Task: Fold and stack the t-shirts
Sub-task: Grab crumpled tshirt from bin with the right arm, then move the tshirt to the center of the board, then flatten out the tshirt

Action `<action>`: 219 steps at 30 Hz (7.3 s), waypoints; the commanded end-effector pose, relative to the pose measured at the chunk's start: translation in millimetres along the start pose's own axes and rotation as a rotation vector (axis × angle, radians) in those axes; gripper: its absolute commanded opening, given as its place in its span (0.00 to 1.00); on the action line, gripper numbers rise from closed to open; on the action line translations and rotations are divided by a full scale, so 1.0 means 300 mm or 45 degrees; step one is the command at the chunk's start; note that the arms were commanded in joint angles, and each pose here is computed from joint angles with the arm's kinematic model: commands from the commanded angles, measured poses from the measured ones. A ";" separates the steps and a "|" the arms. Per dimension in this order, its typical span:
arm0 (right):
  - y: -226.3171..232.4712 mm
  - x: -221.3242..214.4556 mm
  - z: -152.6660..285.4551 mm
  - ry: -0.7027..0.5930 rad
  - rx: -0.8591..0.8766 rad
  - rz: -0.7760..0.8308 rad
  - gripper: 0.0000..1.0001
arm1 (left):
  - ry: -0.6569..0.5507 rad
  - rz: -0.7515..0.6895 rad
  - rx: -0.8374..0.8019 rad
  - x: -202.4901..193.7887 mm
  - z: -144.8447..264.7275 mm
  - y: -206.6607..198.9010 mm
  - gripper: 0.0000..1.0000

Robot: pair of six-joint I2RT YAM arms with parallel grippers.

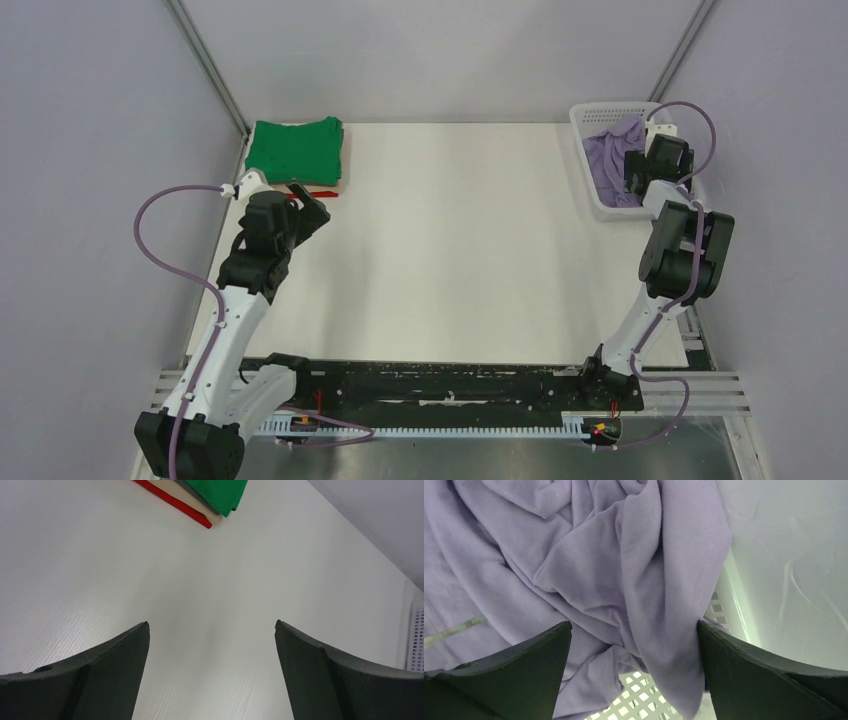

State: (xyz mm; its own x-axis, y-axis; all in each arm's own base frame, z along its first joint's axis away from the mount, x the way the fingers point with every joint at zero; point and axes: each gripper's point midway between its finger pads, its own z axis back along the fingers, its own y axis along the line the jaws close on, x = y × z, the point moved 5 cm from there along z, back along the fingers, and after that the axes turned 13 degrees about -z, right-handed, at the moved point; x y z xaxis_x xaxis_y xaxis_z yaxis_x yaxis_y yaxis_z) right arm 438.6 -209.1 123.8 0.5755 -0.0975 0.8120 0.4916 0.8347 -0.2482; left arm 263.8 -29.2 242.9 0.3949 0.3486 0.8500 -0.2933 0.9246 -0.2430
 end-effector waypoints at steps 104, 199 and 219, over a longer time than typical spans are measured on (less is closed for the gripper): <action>1.062 -0.118 0.734 0.042 1.075 -0.065 0.98 | 0.637 0.057 -0.260 -0.539 -0.246 -0.104 0.32; 0.203 0.736 1.546 -1.137 0.891 -0.553 0.00 | -0.795 -0.051 -0.616 0.743 0.494 -0.315 0.04; 0.913 0.291 0.476 -0.222 0.680 -0.303 0.98 | 0.079 -0.416 -0.375 0.169 -0.642 -0.645 1.00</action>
State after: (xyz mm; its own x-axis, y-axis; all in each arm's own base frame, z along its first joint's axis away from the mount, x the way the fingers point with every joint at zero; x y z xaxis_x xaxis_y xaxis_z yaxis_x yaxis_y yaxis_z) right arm 526.5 73.0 137.0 0.5011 -0.1795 0.8466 0.2330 0.9701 0.0678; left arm 509.0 -135.5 137.5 0.6863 0.0583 0.7250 0.0175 0.9952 -0.0966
